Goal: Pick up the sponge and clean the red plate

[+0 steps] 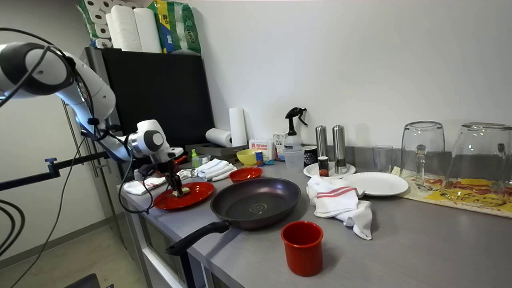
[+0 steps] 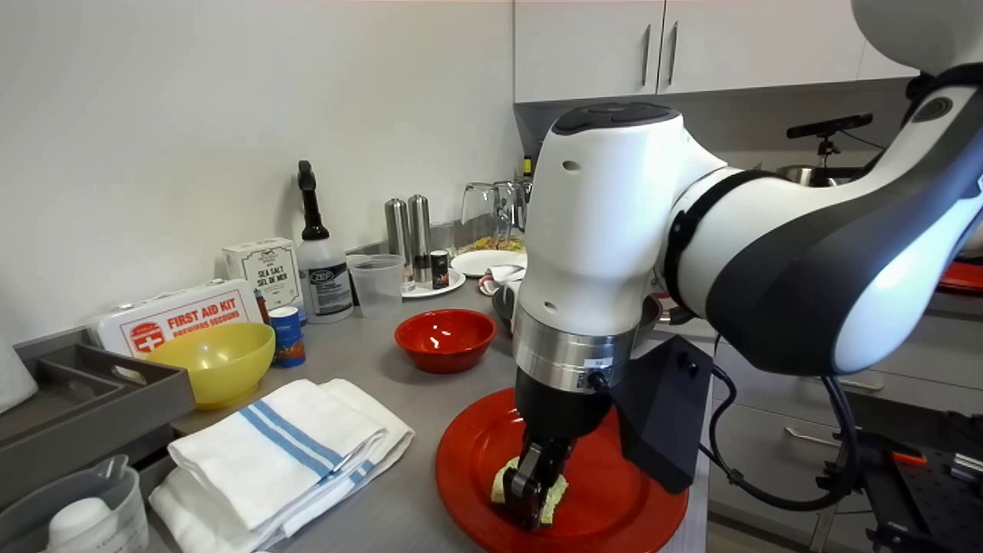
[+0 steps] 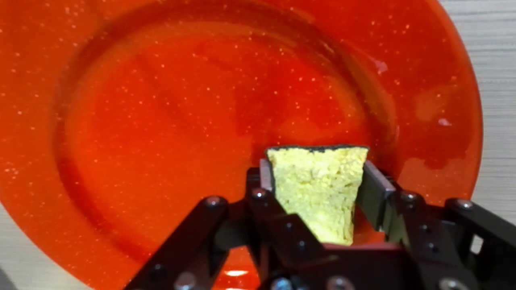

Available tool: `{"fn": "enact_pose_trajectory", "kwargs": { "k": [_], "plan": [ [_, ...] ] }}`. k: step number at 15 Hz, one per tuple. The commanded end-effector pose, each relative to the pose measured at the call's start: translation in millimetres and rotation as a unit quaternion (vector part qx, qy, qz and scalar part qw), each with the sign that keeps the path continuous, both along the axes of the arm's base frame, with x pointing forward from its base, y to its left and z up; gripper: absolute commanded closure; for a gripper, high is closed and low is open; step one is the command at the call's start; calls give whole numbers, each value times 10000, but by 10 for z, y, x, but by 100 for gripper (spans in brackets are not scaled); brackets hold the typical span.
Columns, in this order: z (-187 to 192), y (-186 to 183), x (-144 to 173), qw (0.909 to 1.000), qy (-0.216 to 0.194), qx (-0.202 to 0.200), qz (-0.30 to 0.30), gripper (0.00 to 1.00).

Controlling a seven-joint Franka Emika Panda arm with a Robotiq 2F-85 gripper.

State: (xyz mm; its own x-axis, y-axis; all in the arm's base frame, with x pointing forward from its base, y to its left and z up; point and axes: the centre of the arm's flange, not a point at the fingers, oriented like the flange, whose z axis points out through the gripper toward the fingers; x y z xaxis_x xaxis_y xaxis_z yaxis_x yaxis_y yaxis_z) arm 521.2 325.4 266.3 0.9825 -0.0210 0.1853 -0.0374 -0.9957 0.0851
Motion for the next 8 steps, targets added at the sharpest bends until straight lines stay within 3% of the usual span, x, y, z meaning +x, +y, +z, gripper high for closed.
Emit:
{"fn": "enact_pose_trajectory", "kwargs": {
  "k": [1, 8],
  "plan": [
    [55, 29, 6, 10000, 0, 3, -32, 73],
    [119, -24, 29, 9999, -78, 3, -82, 73]
  ]
}}
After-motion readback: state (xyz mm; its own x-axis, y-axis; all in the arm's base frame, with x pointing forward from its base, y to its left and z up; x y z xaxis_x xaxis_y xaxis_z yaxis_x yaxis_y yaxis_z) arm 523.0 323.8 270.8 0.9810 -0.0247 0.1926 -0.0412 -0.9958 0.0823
